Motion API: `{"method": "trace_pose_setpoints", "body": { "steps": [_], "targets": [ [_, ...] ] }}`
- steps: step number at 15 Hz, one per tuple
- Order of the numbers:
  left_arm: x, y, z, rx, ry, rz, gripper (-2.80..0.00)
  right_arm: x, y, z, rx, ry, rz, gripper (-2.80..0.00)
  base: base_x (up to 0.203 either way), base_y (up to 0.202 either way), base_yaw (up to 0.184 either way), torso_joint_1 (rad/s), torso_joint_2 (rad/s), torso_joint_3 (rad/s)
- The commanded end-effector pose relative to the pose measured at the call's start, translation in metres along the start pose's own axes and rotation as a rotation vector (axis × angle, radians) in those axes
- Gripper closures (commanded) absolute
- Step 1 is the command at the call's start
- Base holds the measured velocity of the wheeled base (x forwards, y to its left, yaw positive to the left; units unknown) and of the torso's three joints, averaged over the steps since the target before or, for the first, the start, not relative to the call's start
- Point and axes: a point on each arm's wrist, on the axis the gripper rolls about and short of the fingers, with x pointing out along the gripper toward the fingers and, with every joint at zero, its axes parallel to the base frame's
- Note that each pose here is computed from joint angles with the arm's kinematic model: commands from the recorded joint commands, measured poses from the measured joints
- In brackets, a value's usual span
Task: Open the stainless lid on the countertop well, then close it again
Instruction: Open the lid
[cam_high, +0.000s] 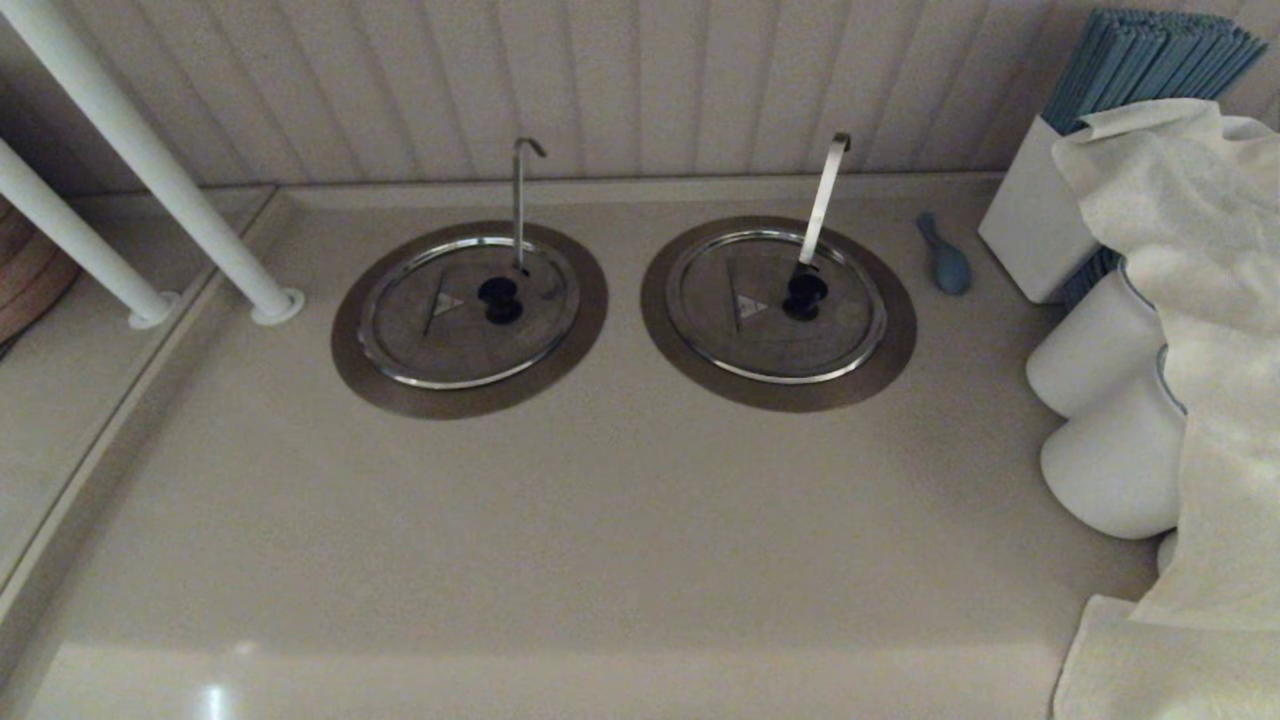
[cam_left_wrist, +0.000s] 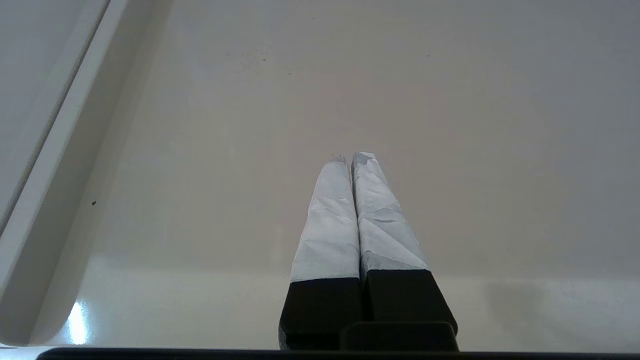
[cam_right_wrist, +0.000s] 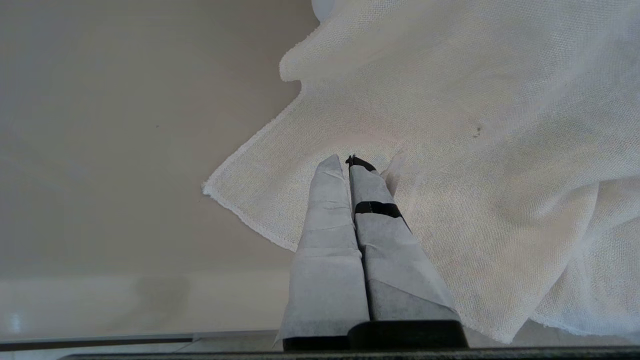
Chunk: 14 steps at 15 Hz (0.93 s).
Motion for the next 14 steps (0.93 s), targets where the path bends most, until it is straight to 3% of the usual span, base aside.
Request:
{"method": "trace_pose_setpoints", "body": {
  "steps": [1, 4, 7, 9, 12, 14],
  "targets": [
    [0.0, 0.0, 0.0, -0.001, 0.002, 0.001, 0.0, 0.0, 0.0, 0.0, 0.0, 0.001, 0.0, 0.0, 0.0, 0.0, 0.0, 0.0, 0.0, 0.0],
    [0.0, 0.0, 0.001, -0.002, -0.007, 0.004, 0.0, 0.0, 0.0, 0.0, -0.002, 0.001, 0.0, 0.0, 0.0, 0.0, 0.0, 0.0, 0.0, 0.0],
    [-0.015, -0.001, 0.05, -0.002, -0.138, -0.029, 0.0, 0.0, 0.0, 0.0, -0.002, 0.001, 0.0, 0.0, 0.0, 0.0, 0.0, 0.0, 0.0, 0.0],
    [-0.007, -0.003, 0.084, -0.002, -0.095, -0.062, 0.0, 0.0, 0.0, 0.0, -0.002, 0.001, 0.0, 0.0, 0.0, 0.0, 0.0, 0.0, 0.0, 0.0],
    [0.044, -0.005, 0.151, -0.01, -0.019, -0.084, 0.0, 0.0, 0.0, 0.0, -0.002, 0.001, 0.0, 0.0, 0.0, 0.0, 0.0, 0.0, 0.0, 0.0],
    [0.102, -0.007, 0.186, -0.015, 0.02, -0.103, 0.0, 0.0, 0.0, 0.0, -0.002, 0.001, 0.0, 0.0, 0.0, 0.0, 0.0, 0.0, 0.0, 0.0]
  ]
}}
